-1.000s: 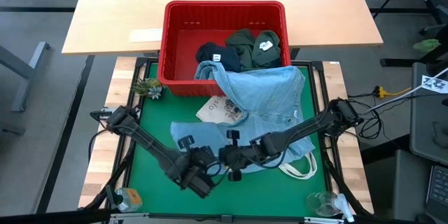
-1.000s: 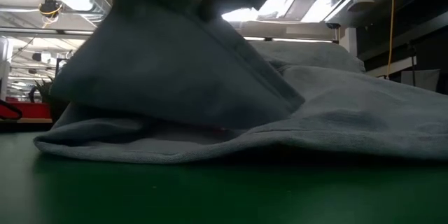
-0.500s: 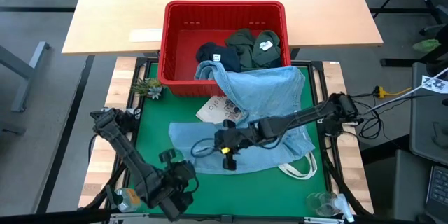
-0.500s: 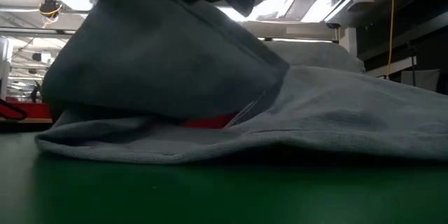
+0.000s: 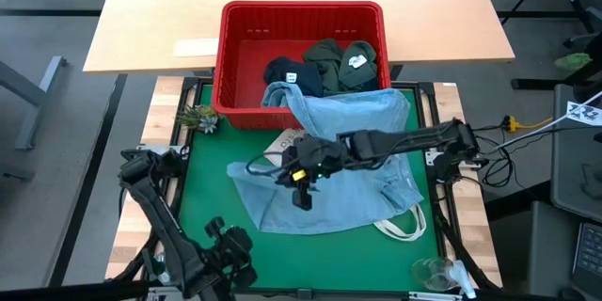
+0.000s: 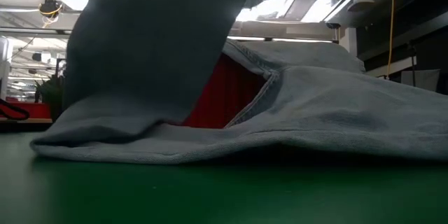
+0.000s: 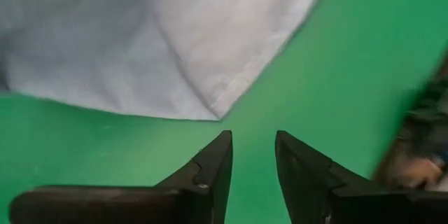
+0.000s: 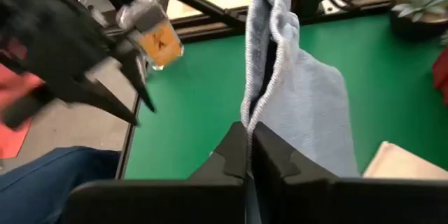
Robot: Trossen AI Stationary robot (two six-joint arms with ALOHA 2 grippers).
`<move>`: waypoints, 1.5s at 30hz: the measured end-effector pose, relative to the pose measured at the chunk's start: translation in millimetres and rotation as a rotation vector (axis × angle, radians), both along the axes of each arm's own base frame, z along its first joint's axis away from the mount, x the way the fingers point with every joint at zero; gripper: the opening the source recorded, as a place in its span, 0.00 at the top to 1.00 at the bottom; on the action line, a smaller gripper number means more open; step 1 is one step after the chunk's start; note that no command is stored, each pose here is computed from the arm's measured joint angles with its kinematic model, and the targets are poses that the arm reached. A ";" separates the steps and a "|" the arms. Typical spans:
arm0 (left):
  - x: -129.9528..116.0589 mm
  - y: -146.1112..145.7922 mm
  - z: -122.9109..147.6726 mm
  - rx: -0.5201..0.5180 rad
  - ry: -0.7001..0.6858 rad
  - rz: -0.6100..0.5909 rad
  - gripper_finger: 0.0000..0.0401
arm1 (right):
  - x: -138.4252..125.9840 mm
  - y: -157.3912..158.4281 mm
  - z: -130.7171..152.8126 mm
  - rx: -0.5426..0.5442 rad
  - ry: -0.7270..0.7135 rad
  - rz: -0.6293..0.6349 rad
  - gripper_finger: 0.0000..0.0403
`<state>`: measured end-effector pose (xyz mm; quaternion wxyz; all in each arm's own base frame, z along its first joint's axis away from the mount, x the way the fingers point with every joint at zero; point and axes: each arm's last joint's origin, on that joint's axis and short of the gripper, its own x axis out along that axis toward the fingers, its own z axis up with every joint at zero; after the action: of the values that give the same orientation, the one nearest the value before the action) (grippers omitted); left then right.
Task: Fold laundry
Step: Fold the light blue pants
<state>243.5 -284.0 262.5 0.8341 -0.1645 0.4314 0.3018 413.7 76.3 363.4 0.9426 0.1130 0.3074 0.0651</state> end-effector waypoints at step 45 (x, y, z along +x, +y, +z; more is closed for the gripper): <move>56.0 101.8 -113.8 -0.009 0.172 0.141 0.58 | -14.2 -4.1 24.9 0.012 0.086 -0.002 0.97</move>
<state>299.5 -182.2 148.6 0.7699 -0.1716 0.4903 0.3706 399.5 72.2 388.3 0.9279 0.1215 0.3470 0.0612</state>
